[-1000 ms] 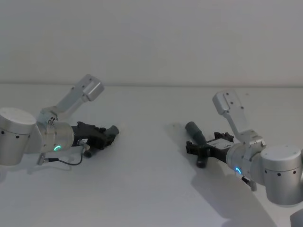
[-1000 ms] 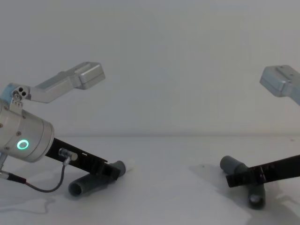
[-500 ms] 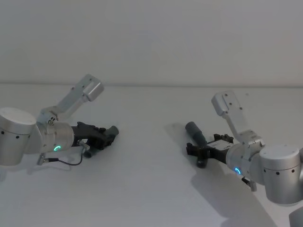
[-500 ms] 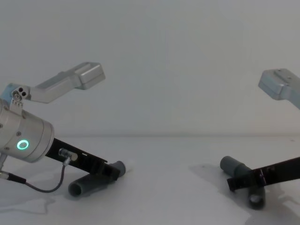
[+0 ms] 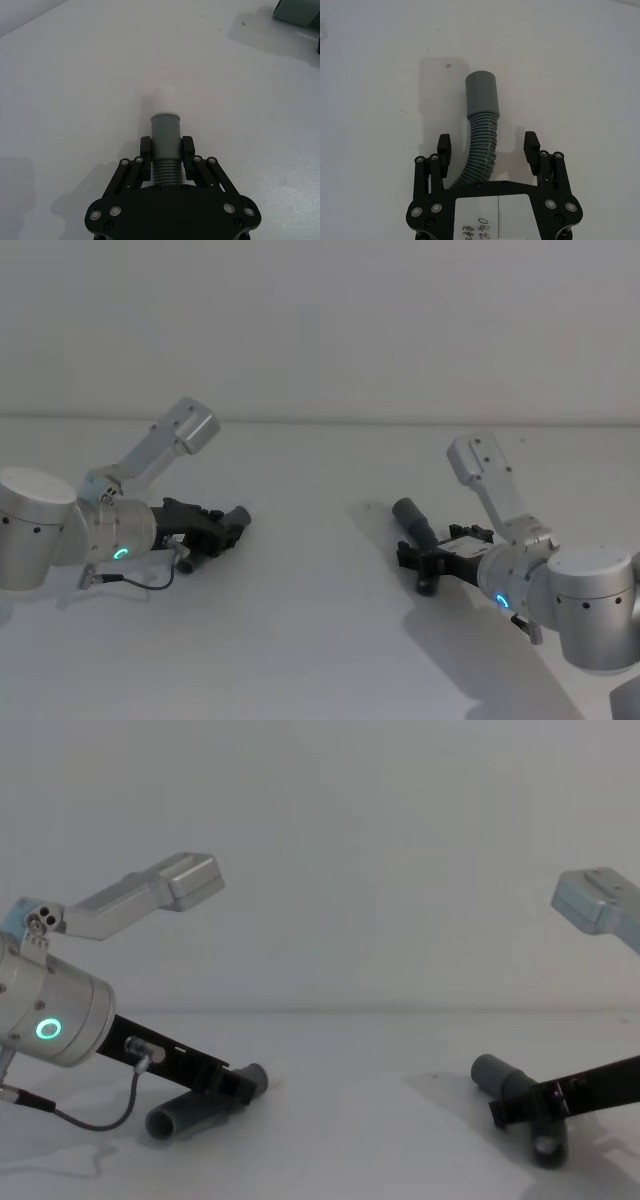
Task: Use both hands to pick up one end of the pipe from the table, align the ends, and insert them.
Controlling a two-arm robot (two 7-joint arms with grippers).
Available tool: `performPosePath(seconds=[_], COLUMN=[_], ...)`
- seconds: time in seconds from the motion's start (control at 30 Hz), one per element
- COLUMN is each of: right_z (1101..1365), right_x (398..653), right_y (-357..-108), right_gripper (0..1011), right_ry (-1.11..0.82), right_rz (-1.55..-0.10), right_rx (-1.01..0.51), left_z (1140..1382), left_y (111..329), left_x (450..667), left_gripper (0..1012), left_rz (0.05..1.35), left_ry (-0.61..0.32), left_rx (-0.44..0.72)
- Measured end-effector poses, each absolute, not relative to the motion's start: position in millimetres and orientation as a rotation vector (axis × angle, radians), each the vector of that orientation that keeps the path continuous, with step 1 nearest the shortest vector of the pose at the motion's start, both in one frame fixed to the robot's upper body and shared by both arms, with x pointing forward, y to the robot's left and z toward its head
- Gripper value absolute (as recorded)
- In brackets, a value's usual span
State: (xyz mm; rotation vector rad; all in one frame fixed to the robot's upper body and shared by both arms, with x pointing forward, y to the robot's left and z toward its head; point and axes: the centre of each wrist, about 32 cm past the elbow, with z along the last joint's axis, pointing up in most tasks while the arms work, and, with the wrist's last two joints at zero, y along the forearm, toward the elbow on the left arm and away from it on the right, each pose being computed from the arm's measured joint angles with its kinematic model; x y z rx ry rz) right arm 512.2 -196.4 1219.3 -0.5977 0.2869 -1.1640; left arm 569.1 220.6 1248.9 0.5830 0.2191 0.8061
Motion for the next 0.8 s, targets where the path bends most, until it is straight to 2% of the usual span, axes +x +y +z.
performPosePath(seconds=[0.8], right_z=[1218.5], right_x=[512.4], right_y=[-196.7], right_gripper=[717], right_ry=[0.289], right_rz=[-1.166], right_rx=[-0.605], left_z=[1248.9], left_y=[220.6], left_x=[569.1], left_gripper=[353], left_rz=[0.806], left_ry=[0.219], left_rx=[0.583])
